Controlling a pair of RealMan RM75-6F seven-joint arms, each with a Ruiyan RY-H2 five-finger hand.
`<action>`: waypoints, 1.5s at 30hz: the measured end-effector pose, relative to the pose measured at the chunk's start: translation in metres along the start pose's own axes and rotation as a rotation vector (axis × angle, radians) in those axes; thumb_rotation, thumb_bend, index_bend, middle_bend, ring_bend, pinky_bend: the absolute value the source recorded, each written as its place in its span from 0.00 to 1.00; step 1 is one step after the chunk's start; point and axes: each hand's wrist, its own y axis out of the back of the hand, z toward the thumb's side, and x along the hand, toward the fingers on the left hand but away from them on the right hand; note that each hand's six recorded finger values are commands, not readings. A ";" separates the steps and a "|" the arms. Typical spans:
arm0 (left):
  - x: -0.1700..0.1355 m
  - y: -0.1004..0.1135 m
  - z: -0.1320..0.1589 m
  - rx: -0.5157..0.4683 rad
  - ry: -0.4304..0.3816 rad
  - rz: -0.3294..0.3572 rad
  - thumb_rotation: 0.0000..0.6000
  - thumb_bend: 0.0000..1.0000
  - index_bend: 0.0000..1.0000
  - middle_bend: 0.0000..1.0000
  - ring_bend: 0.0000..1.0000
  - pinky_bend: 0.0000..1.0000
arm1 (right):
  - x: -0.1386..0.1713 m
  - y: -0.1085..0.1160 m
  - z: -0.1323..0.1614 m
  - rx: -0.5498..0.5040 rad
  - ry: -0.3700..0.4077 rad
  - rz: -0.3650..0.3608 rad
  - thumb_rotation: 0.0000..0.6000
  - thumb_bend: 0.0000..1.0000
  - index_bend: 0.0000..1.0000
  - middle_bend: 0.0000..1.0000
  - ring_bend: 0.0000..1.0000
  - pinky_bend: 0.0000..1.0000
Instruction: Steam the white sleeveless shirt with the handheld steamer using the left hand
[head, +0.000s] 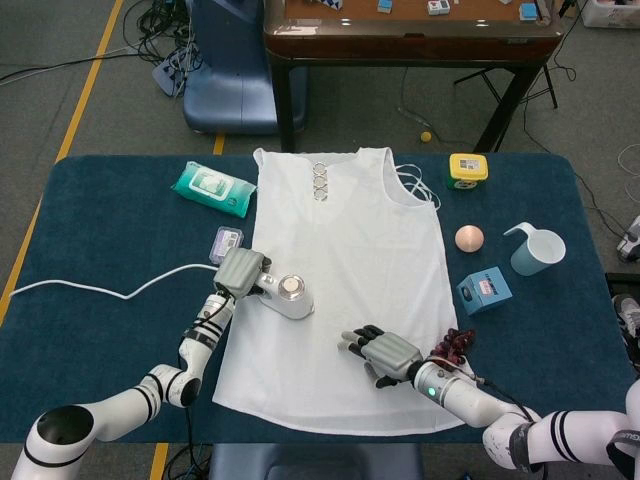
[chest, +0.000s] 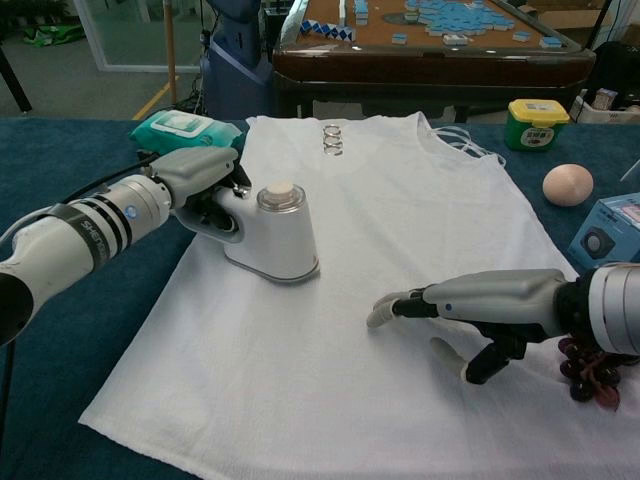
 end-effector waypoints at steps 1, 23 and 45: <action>0.001 0.001 -0.002 0.004 0.005 0.002 1.00 0.23 0.87 0.83 0.70 0.67 | 0.000 0.000 0.000 0.001 0.000 0.001 1.00 0.80 0.00 0.00 0.00 0.00; -0.014 -0.003 0.009 0.021 -0.083 0.001 1.00 0.23 0.87 0.83 0.70 0.67 | 0.001 -0.005 0.003 0.003 0.004 0.013 1.00 0.80 0.00 0.00 0.00 0.00; -0.050 -0.011 0.033 0.095 -0.201 -0.049 1.00 0.23 0.87 0.83 0.69 0.66 | 0.009 -0.008 0.004 0.012 0.010 0.022 1.00 0.80 0.00 0.00 0.00 0.00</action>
